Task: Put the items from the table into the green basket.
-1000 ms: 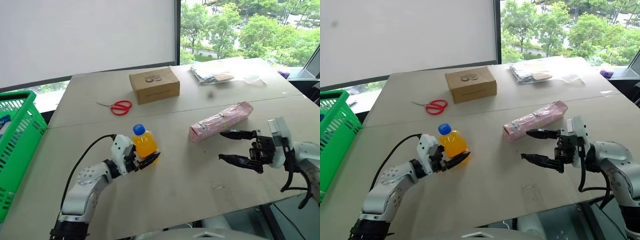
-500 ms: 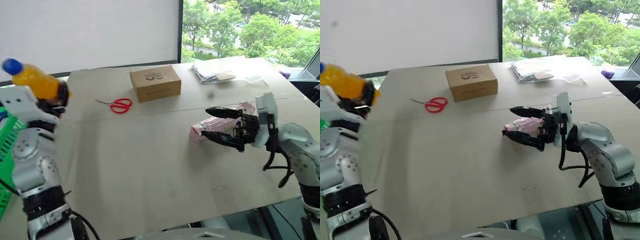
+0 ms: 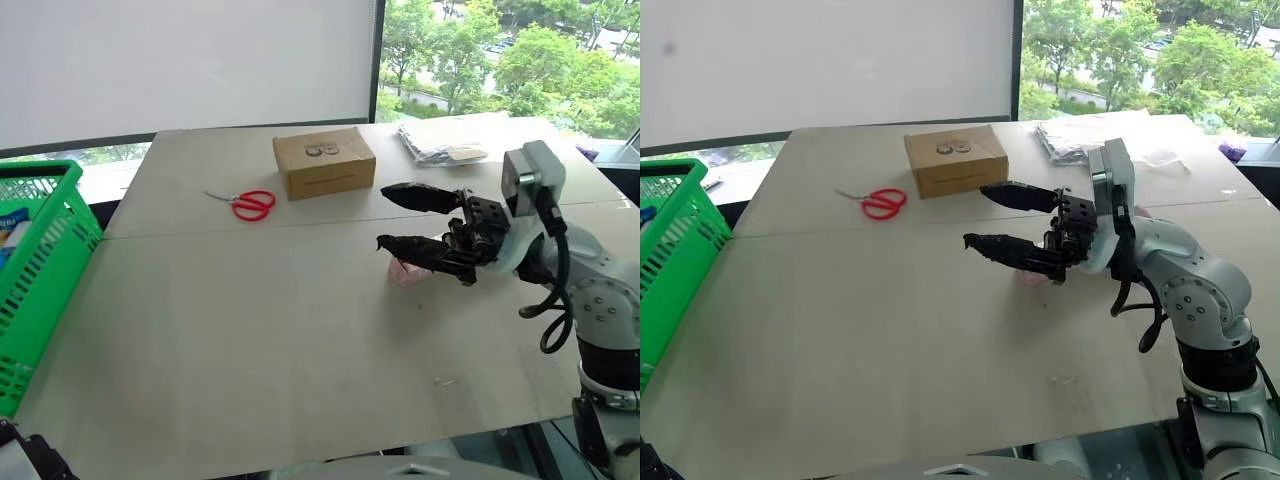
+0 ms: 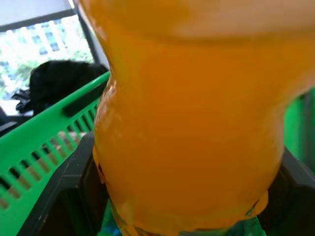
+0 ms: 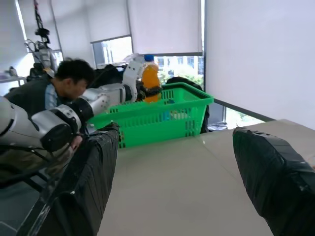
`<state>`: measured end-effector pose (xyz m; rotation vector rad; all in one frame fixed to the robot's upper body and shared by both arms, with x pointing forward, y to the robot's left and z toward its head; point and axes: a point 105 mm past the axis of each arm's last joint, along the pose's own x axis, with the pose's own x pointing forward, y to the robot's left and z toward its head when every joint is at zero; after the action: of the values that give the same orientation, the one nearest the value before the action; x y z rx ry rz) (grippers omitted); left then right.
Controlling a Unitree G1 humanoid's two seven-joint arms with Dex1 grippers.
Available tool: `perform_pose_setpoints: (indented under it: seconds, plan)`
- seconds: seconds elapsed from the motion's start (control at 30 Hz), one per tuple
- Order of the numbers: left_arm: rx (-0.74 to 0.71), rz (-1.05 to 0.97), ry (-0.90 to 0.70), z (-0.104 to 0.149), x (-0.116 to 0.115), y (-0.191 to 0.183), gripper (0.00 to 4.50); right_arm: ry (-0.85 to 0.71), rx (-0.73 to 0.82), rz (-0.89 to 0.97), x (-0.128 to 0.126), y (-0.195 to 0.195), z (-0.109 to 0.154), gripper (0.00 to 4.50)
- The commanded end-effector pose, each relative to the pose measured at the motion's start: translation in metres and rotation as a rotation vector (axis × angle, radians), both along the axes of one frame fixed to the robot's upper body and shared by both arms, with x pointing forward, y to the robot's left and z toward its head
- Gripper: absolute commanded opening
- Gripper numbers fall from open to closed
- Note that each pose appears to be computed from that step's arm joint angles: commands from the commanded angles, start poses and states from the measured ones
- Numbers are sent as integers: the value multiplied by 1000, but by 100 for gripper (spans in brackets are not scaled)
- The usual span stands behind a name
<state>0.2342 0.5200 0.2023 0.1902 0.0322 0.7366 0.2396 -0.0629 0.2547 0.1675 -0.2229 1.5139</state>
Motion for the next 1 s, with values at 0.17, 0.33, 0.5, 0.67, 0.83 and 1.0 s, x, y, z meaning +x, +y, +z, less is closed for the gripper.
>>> perform_pose_setpoints:
  seconds: [0.17,0.33,0.5,0.67,0.83,1.0]
  plan:
    - [108,59,-20,24,-8,8,310,-50,21,86,-17,0,19,392]
    - [112,32,14,16,-2,2,445,-66,13,72,-16,-1,18,392]
    - [94,-46,-12,13,15,-15,445,-78,-18,22,-9,-5,12,392]
    - [153,-377,-97,39,52,-73,445,-163,-267,-306,39,-32,-22,392]
    - [126,-1192,58,16,65,-220,445,-282,-561,-335,61,-77,-52,392]
    - [-10,-1647,299,-11,25,-294,445,-372,-849,-265,77,-116,-85,392]
